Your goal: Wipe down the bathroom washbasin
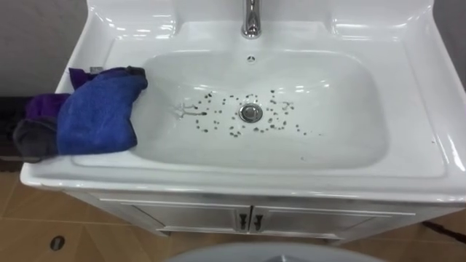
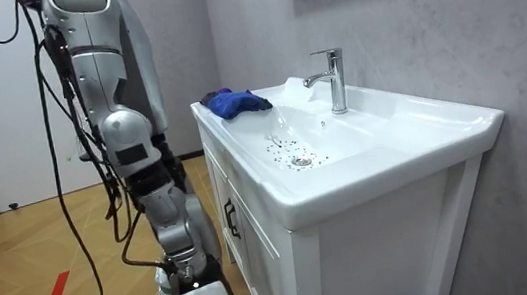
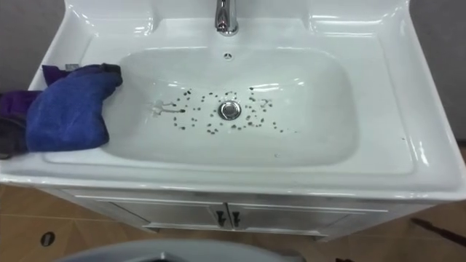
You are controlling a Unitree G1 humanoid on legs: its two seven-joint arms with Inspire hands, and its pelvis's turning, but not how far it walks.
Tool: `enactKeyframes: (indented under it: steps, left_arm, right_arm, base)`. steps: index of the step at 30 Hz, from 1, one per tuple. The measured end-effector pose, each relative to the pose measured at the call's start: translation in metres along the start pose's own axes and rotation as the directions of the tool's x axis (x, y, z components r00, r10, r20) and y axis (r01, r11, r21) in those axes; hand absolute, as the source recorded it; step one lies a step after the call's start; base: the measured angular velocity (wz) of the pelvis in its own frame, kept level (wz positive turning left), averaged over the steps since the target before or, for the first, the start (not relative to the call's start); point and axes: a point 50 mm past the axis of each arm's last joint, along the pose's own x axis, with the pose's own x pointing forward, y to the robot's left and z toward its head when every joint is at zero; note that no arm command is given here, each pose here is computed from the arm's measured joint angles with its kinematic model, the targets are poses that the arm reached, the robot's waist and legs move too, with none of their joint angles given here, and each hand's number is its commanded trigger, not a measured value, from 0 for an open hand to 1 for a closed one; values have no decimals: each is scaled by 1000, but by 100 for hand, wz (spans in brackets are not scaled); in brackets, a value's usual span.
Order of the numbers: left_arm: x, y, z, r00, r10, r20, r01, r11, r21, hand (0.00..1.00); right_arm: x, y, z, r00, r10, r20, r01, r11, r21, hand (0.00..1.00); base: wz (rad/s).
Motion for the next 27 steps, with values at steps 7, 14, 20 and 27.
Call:
enactKeyframes:
  steps: [7,14,20,27]
  left_arm:
    - [-5,35,24,959,277,63,-239,908,-343,0]
    - [-16,75,23,839,542,40,-455,741,-494,0]
    - [-23,88,17,776,628,-55,-526,598,-605,0]
    - [-34,96,41,685,729,-22,-537,484,-691,0]
  right_arm:
    - [-2,-17,6,998,-53,21,52,998,36,0]
    - [-3,-25,4,996,-83,34,82,996,31,0]
    - [-4,-25,7,996,-82,46,81,996,22,0]
    - [-5,-30,4,991,-114,69,114,993,-1,0]
  base:
    - [13]
    - [11]
    - [0]
    - [3]
